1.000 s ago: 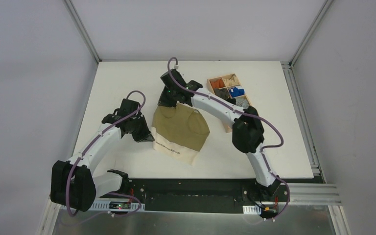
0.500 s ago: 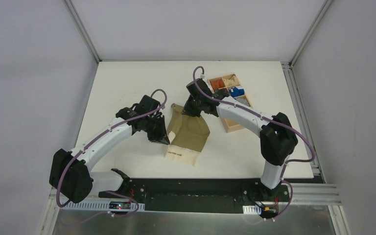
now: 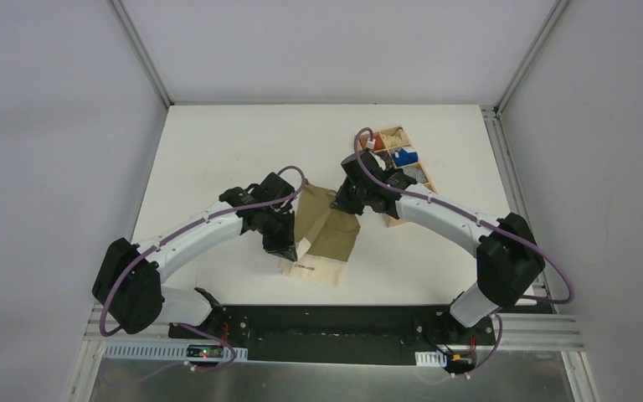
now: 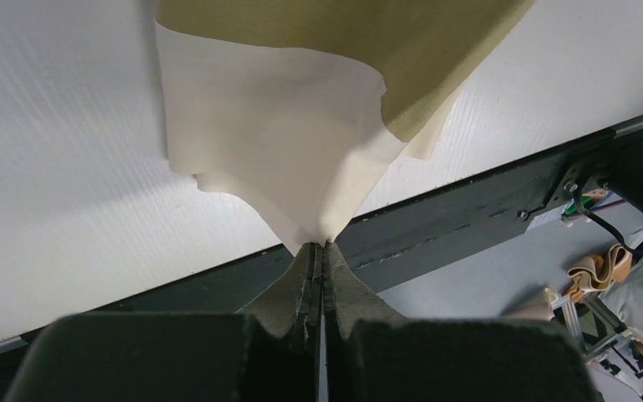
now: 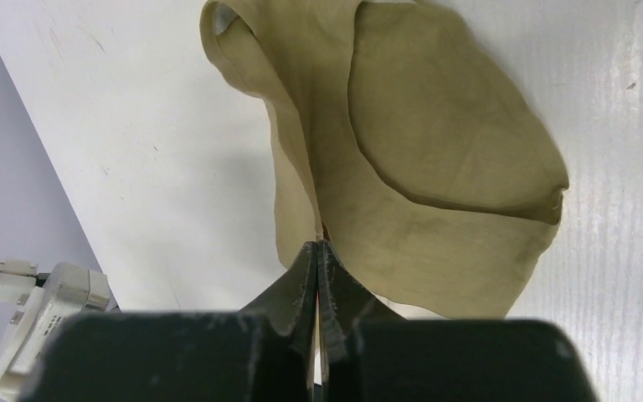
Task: Roll the underwear
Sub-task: Fold the underwear at the center of the board.
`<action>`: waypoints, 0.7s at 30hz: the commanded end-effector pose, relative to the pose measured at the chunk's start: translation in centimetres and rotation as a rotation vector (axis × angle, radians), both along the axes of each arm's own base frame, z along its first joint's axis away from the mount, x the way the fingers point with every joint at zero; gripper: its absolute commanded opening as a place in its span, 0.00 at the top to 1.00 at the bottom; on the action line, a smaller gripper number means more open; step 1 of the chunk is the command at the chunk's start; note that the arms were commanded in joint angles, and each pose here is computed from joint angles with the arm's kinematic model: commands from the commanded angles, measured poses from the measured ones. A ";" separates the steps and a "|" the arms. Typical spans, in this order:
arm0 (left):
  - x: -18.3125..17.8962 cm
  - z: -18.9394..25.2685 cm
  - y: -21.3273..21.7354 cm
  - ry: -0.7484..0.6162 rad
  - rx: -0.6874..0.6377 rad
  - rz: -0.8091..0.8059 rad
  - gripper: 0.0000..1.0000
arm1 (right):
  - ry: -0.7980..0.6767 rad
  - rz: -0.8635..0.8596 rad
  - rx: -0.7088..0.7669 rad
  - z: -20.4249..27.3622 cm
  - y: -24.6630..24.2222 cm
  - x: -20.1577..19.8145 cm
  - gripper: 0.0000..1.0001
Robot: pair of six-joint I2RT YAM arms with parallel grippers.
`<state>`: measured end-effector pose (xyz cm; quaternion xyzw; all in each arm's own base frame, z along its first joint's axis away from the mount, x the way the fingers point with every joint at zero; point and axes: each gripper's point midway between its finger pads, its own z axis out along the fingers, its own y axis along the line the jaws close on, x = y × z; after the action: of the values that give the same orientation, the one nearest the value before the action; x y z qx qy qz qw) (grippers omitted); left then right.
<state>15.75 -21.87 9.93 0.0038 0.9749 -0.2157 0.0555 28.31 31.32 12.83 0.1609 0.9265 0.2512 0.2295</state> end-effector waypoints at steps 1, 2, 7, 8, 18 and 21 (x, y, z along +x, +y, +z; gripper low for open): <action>0.7 1.3 -0.8 -0.026 -0.007 0.007 1.00 | -0.074 -0.042 0.039 2.5 -0.8 0.8 1.00; 0.7 1.5 -1.1 -0.026 -0.015 -0.001 1.00 | -0.073 -0.042 0.038 2.5 -0.9 0.7 1.00; 0.5 0.6 -2.4 -0.001 0.001 -0.034 1.00 | -0.041 -0.059 0.003 0.6 -2.3 -0.4 1.00; 0.5 0.3 -2.6 0.004 0.004 -0.037 1.00 | -0.033 -0.066 -0.003 0.1 -2.6 -0.5 1.00; -0.3 -1.1 -5.0 0.045 -0.004 -0.079 1.00 | 0.030 -0.095 -0.099 -4.1 -4.8 -1.7 1.00; -0.4 -1.1 -5.6 0.045 -0.009 -0.091 1.00 | 0.037 -0.098 -0.104 -4.5 -4.9 -1.9 1.00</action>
<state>15.01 -25.75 7.69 0.0398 0.9786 -0.2009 0.0182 25.99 26.98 8.41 0.1837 0.9378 0.1949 0.2208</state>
